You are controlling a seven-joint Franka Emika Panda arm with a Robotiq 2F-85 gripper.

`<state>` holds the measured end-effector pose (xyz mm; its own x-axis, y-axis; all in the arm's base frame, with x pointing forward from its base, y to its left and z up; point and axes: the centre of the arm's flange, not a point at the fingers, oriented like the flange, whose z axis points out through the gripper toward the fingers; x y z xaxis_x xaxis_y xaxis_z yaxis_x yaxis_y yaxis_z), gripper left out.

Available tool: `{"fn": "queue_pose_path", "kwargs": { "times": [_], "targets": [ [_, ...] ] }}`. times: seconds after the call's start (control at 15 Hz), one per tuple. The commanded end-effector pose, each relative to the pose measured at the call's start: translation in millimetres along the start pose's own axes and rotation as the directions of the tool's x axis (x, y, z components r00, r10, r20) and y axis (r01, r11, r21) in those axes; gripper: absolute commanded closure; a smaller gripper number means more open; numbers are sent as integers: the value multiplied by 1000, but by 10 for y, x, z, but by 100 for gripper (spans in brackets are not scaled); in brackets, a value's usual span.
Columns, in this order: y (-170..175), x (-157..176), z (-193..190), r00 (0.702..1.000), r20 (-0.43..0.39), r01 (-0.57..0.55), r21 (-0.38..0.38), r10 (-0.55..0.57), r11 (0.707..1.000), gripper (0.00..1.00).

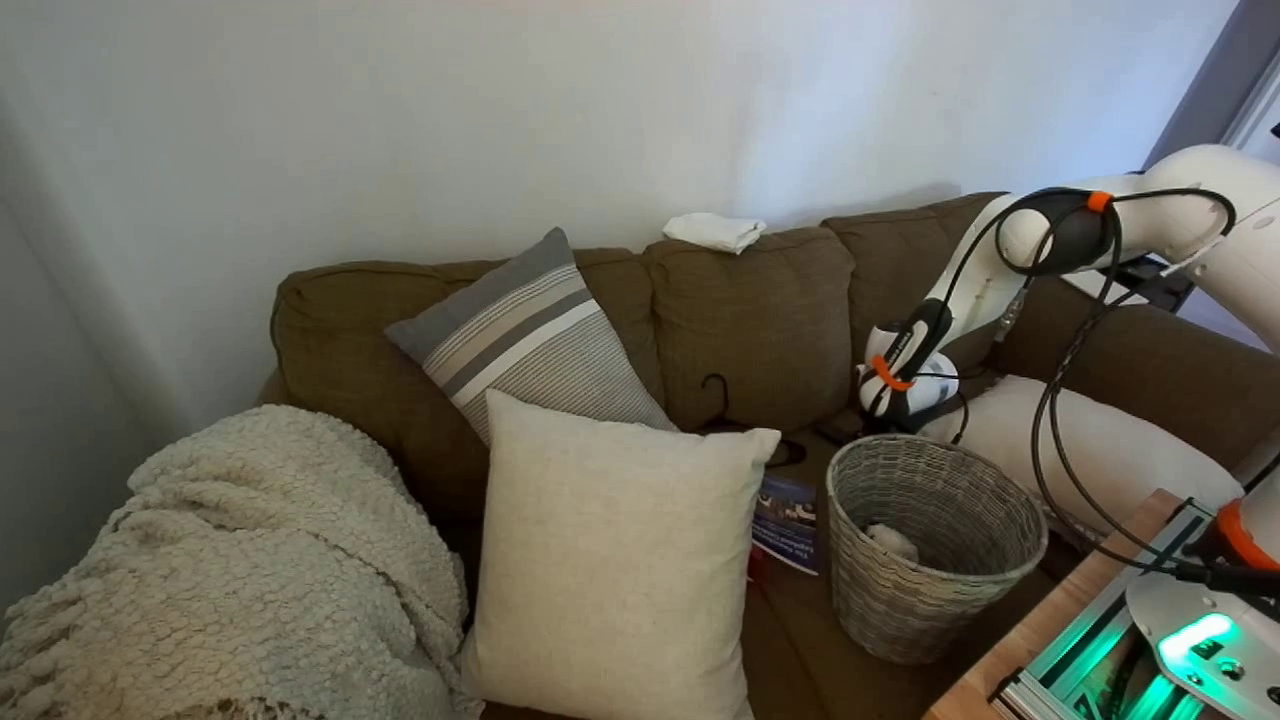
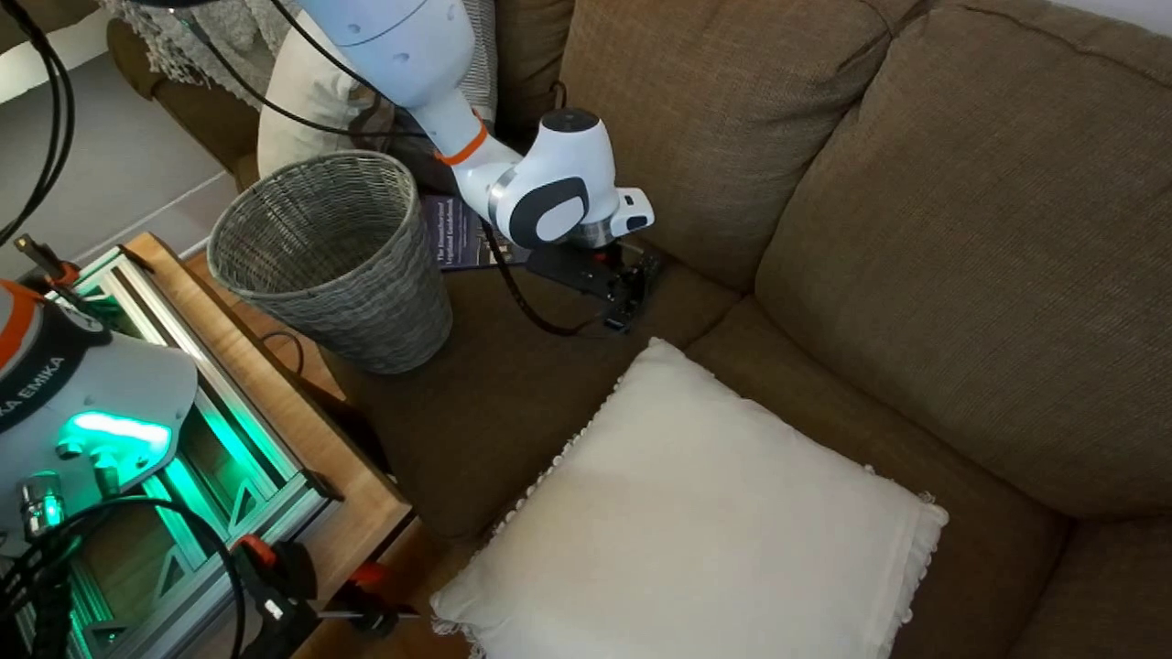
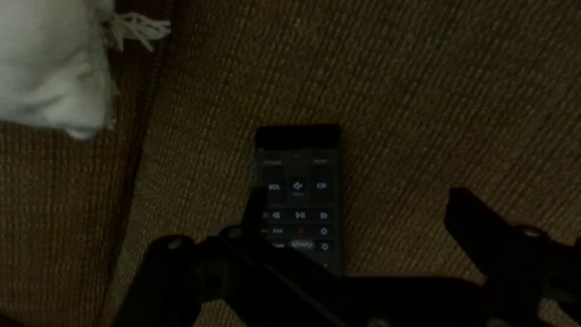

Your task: Put the black remote control on the backrest of the sofa.

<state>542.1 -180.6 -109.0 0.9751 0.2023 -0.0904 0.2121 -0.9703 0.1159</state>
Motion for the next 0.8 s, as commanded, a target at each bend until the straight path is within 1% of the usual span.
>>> {"fn": "queue_pose_path", "kwargs": {
  "times": [0.0,0.27,0.33,0.4,0.53,0.6,0.73],
  "targets": [
    [393,47,89,993,-1,121,84,-121,989,0],
    [658,-28,148,987,35,150,105,-154,983,0],
    [639,-53,198,986,45,156,108,-161,982,0],
    [622,-88,227,985,52,159,127,-167,979,0],
    [487,-120,295,986,62,141,151,-152,978,0],
    [411,-139,305,989,56,124,153,-134,980,0],
    [315,-164,311,994,24,105,124,-109,987,0]
  ]
}}
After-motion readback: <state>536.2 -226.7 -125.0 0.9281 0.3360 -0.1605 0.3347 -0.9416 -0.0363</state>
